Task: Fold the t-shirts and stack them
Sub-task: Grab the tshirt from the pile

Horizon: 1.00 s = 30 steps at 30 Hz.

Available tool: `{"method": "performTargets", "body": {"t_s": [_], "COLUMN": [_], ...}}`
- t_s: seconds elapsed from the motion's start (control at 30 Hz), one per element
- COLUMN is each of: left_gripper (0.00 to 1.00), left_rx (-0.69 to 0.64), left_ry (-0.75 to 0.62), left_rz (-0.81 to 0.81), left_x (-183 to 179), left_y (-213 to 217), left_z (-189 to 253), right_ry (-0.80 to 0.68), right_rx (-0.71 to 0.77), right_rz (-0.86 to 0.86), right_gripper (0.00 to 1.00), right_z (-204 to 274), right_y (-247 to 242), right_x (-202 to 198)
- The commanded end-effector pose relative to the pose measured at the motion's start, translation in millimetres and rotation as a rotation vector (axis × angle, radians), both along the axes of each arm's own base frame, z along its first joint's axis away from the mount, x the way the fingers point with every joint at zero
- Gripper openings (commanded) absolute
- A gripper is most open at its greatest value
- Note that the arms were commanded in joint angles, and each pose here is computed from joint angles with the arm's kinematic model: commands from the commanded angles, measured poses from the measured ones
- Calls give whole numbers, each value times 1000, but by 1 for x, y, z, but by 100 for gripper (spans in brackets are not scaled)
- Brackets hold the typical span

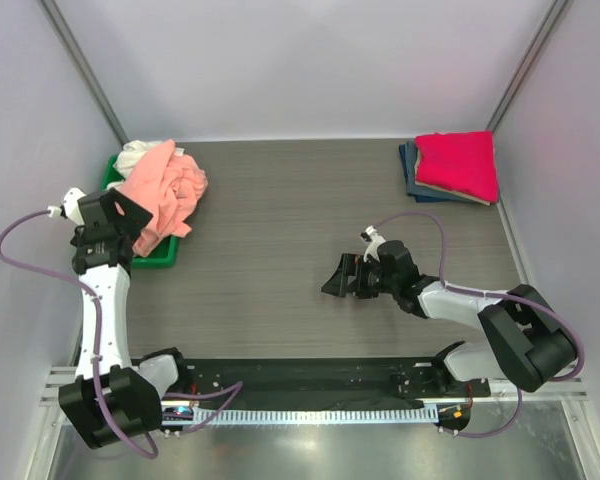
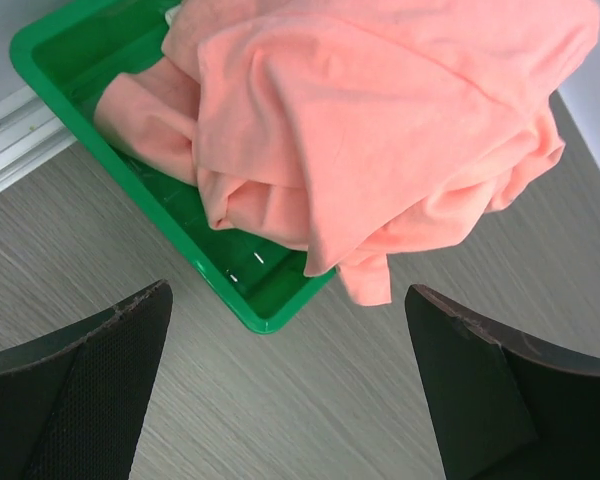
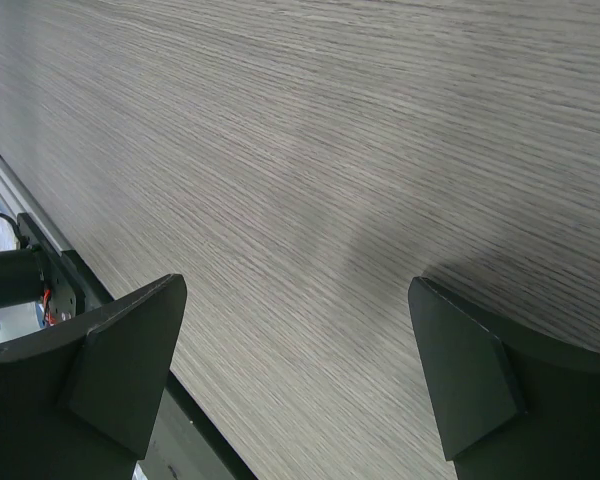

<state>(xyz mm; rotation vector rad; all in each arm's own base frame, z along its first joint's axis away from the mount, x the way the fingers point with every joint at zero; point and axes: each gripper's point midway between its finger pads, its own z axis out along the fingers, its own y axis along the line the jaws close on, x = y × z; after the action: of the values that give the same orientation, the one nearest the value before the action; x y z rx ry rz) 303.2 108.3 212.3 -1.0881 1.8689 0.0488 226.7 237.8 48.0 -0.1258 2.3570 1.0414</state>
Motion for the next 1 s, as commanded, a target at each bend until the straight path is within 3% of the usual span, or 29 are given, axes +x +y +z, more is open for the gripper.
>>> {"method": "performTargets", "body": {"t_s": [0.0,0.2,0.47,0.6,0.67,0.7,0.73,0.77,0.83,0.87,0.9,0.97], "left_gripper": [100,100,98,93,82,66,56,32,7,0,0,0], "left_rx": [21,-5,-48,-56,-56,-57,-54,-46,-20,-5,16,70], "left_ry": [-27,-12,145,222,241,251,252,239,218,234,242,168], "left_rz": [-74,-168,-217,-216,-222,-225,-223,-222,-218,-220,-213,-257], "left_x": [11,40,68,73,74,76,76,80,86,86,89,105], "left_y": [-4,-13,-19,-16,-15,-14,-13,-12,-11,-12,-12,-30], "left_z": [13,12,-39,-62,-66,-66,-65,-58,-44,-38,-31,24], "right_ry": [-28,-29,-29,-29,-31,-29,-28,-33,-31,-33,-37,-45], "right_rx": [3,4,4,7,5,7,5,5,7,7,9,9], "right_rz": [16,17,19,21,21,21,20,19,20,19,19,3], "right_gripper": [100,100,100,100,100,100,100,100,100,100,100,100], "right_z": [6,6,6,6,6,6,6,6,7,7,8,9], "right_y": [4,5,5,5,5,5,5,5,5,5,5,3], "right_x": [5,5,5,5,5,5,5,5,5,5,6,6]}}
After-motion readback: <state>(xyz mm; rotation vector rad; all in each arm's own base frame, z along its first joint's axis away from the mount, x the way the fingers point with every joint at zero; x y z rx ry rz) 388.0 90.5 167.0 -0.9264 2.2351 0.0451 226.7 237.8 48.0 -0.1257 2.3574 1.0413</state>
